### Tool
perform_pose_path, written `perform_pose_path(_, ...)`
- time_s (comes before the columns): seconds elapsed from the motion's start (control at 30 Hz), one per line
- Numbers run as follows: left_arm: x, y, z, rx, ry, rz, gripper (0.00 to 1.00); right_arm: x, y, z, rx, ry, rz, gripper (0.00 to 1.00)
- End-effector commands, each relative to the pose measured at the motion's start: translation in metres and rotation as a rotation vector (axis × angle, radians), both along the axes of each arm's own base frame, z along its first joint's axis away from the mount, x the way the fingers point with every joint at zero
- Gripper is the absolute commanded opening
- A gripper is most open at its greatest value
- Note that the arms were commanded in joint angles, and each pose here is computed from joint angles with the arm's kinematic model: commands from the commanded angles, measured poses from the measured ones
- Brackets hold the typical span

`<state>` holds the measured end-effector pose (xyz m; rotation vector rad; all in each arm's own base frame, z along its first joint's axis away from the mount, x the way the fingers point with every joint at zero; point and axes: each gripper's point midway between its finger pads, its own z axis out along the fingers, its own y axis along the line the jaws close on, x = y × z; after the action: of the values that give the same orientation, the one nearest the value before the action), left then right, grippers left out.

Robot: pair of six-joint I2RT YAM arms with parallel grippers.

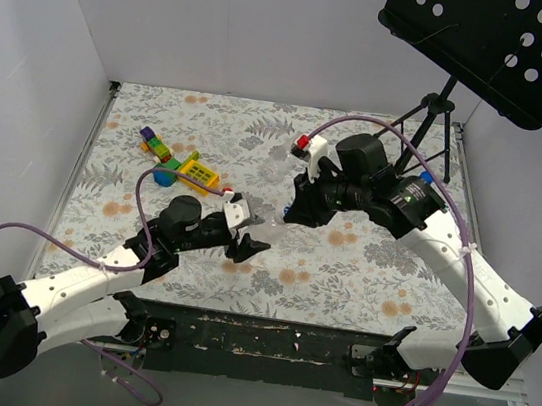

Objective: Screw on the bottle caps
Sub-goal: Screw the bottle cap onto the plastic bottle.

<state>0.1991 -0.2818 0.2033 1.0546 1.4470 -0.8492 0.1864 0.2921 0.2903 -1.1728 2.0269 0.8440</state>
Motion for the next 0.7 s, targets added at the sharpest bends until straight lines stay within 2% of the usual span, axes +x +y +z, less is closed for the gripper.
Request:
perform_pose_path(0.0,0.022,0.012,0.068,-0.152,-0.255,0.155,0.08,-0.001,0.01,-0.008,0.056,0.181,-0.19,0.01)
perform_pose_path(0.17,0.031,0.019,0.062,-0.091,-0.315,0.222,0.08,-0.007,0.017,-0.004,0.084,0.231,-0.173,0.03)
perform_pose_path(0.2,0.032,0.02,0.062,-0.086,-0.314,0.228,0.08,-0.008,0.017,0.0,0.089,0.221,-0.164,0.09)
perform_pose_path(0.33,0.029,0.019,0.063,-0.102,-0.285,0.222,0.07,-0.008,0.009,0.03,0.141,0.117,-0.147,0.48)
perform_pose_path(0.37,0.028,0.019,0.064,-0.106,-0.275,0.22,0.07,-0.007,0.005,0.04,0.155,0.073,-0.144,0.54)
perform_pose_path(0.53,0.029,0.016,0.064,-0.12,-0.23,0.225,0.05,-0.002,-0.016,0.074,0.229,-0.09,-0.202,0.67)
perform_pose_path(0.67,0.027,0.009,0.063,-0.127,-0.191,0.198,0.05,0.001,-0.012,0.085,0.295,-0.121,-0.204,0.72)
